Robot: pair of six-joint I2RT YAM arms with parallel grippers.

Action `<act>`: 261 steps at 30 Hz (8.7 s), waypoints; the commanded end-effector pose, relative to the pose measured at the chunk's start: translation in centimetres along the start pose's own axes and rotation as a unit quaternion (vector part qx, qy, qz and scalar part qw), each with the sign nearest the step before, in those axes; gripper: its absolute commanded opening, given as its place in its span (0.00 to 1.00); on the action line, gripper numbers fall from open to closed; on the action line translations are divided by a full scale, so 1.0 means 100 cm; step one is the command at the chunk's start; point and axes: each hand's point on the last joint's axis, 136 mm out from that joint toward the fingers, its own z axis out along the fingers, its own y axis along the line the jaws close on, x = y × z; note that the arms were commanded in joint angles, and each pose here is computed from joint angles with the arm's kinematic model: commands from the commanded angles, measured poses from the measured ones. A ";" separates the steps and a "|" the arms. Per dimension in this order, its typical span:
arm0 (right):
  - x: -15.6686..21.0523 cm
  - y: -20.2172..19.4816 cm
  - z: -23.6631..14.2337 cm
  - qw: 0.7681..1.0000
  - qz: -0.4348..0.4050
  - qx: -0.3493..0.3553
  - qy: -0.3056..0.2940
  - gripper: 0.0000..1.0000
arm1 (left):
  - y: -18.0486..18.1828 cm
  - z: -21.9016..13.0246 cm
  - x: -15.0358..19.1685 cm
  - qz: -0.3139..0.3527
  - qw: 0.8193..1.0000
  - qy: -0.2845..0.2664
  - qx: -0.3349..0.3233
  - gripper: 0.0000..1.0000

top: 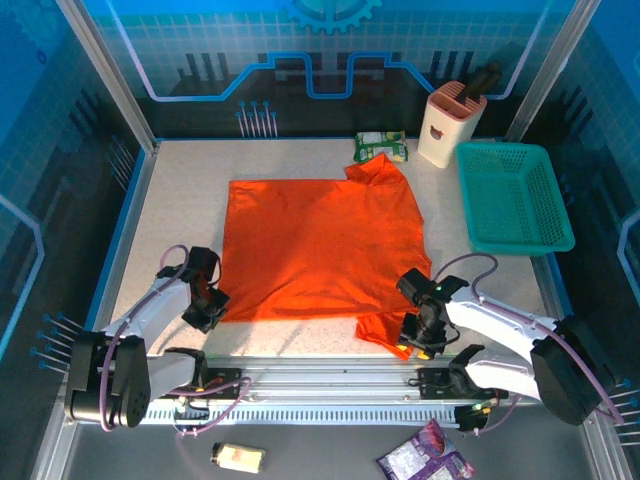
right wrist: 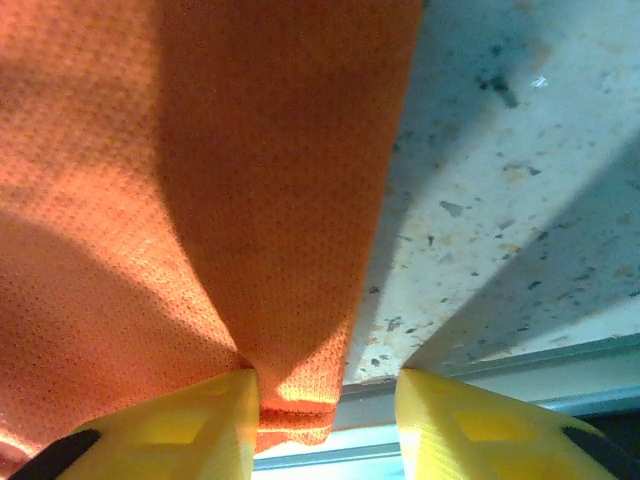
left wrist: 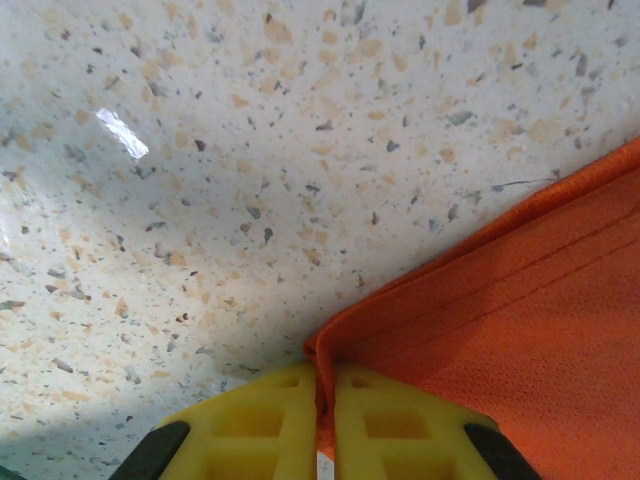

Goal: Fold the inside-out t-shirt

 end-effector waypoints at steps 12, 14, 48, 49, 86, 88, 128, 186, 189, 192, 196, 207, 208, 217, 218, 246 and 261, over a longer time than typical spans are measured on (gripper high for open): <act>-0.003 0.000 -0.002 1.000 0.016 -0.007 -0.018 0.14 | -0.016 -0.001 -0.004 0.017 0.999 -0.008 0.033 0.11; -0.003 -0.002 -0.009 0.999 0.017 -0.005 -0.026 0.11 | -0.017 -0.004 -0.005 0.016 0.999 -0.011 0.036 0.10; -0.083 0.080 -0.159 0.963 -0.100 -0.154 -0.198 0.00 | -0.078 -0.086 -0.047 0.087 0.986 -0.078 0.116 0.00; -0.088 0.082 -0.159 0.963 -0.099 -0.153 -0.200 0.00 | -0.082 -0.085 -0.049 0.090 0.986 -0.077 0.118 0.00; -0.226 0.113 -0.148 0.962 -0.101 -0.154 -0.201 0.00 | -0.152 -0.030 -0.111 0.164 0.986 -0.021 0.036 0.00; -0.230 0.116 -0.148 0.962 -0.104 -0.153 -0.203 0.00 | -0.151 -0.027 -0.111 0.165 0.986 -0.017 0.028 0.03; -0.176 0.051 -0.043 0.981 -0.067 -0.148 -0.105 0.93 | -0.081 0.022 -0.024 0.127 0.988 0.087 0.028 0.15; -0.230 0.111 -0.096 0.954 -0.128 -0.238 -0.132 0.25 | -0.328 -0.008 0.250 0.387 0.859 0.220 0.253 0.47; -0.232 0.114 -0.102 0.952 -0.130 -0.242 -0.135 0.17 | -0.335 -0.012 0.251 0.388 0.856 0.217 0.262 0.38; -0.235 0.115 -0.103 0.953 -0.127 -0.241 -0.133 0.12 | -0.343 -0.016 0.250 0.390 0.855 0.214 0.268 0.29; -0.239 0.120 -0.108 0.951 -0.121 -0.249 -0.137 0.10 | -0.348 -0.016 0.246 0.384 0.857 0.211 0.271 0.17; -0.250 0.127 -0.123 0.948 -0.091 -0.260 -0.158 0.14 | -0.363 -0.015 0.206 0.353 0.874 0.183 0.279 0.08; -0.251 0.127 -0.123 0.948 -0.090 -0.260 -0.160 0.14 | -0.364 -0.016 0.203 0.351 0.875 0.182 0.281 0.08; -0.276 0.138 -0.115 0.948 -0.062 -0.266 -0.161 0.21 | -0.354 -0.037 0.173 0.354 0.877 0.151 0.286 0.23; -0.279 0.140 -0.115 0.948 -0.061 -0.267 -0.163 0.23 | -0.351 -0.039 0.169 0.353 0.878 0.149 0.286 0.23; -0.175 0.193 -0.081 0.948 -0.143 -0.271 -0.089 0.80 | -0.267 -0.096 0.070 0.296 0.899 0.079 0.312 0.27; -0.209 0.261 -0.147 0.898 -0.183 -0.374 -0.143 0.79 | -0.231 -0.116 0.037 0.260 0.912 0.039 0.315 0.28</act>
